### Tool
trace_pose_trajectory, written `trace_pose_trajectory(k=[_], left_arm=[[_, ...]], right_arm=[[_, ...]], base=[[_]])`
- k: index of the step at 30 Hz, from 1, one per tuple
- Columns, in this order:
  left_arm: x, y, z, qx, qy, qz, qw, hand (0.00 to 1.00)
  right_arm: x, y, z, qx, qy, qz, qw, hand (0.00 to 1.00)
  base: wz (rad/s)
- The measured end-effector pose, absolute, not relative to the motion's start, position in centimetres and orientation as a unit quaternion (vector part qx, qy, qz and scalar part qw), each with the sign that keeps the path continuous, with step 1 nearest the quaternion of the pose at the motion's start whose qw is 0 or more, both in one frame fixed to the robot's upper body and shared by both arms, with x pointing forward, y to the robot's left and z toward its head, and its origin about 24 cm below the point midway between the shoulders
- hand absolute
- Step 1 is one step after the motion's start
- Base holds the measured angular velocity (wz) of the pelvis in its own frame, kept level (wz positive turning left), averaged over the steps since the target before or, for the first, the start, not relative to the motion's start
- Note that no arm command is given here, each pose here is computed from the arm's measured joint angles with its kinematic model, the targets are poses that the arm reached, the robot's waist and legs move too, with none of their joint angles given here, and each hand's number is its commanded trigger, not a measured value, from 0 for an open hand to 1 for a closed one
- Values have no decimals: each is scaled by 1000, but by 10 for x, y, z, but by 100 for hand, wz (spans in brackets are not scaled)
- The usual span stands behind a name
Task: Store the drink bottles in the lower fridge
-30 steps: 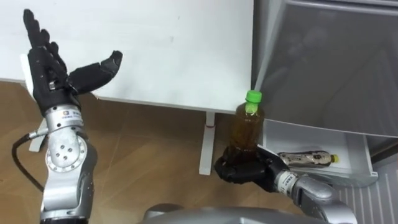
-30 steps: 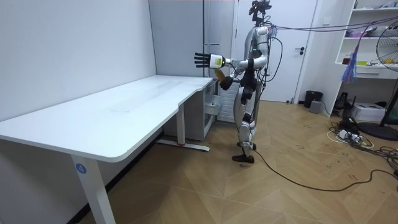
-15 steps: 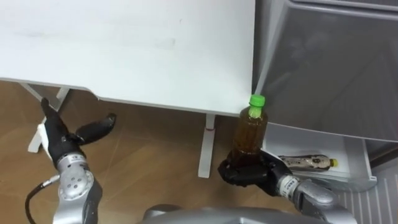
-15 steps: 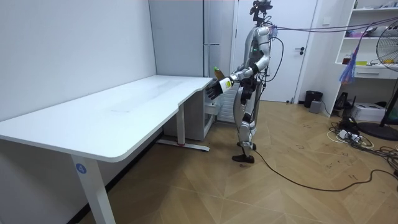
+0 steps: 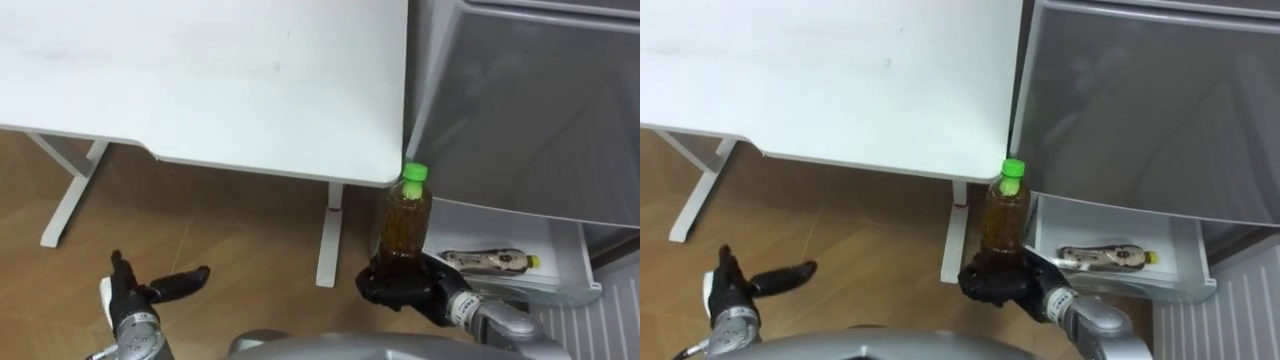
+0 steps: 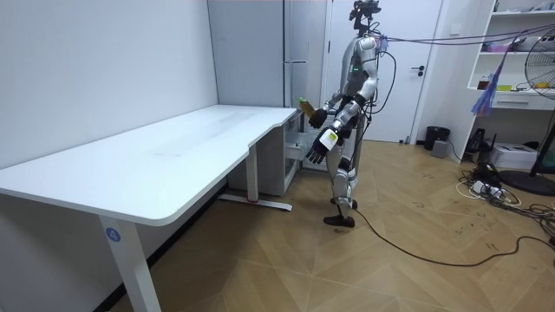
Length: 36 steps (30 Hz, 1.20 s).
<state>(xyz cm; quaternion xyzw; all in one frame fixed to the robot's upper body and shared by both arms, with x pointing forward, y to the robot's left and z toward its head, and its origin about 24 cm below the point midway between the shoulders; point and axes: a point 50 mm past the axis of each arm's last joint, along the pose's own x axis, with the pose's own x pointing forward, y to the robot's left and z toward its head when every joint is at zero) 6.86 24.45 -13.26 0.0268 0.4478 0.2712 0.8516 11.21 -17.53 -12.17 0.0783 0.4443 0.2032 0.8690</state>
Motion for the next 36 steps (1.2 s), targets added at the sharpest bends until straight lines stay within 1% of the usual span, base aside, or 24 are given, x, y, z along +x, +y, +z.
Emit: trace_pose_trajectory(k=[3, 6, 10, 15, 21, 28, 36], left_arm=[[53, 242, -142, 22, 494, 251, 832, 0], [43, 239, -148, 14, 521, 229, 822, 0], [39, 234, -151, 4, 535, 196, 822, 0], [28, 230, -158, 4, 563, 177, 807, 0], [22, 231, -161, 2, 580, 169, 797, 0], [22, 231, -162, -1, 586, 156, 795, 0], [18, 231, -162, -6, 589, 158, 792, 0]], right_arm=[[106, -180, -127, 75, 463, 189, 863, 100], [106, -183, -127, 72, 467, 183, 862, 100], [107, -185, -126, 75, 465, 176, 864, 100], [96, -196, -135, 78, 491, 130, 858, 100], [90, -200, -138, 95, 501, 91, 855, 100], [92, -200, -138, 115, 495, 71, 858, 100], [102, -199, -135, 194, 468, 27, 862, 100]], base=[[-5], [0], [0], [0], [-7], [-2], [-3]])
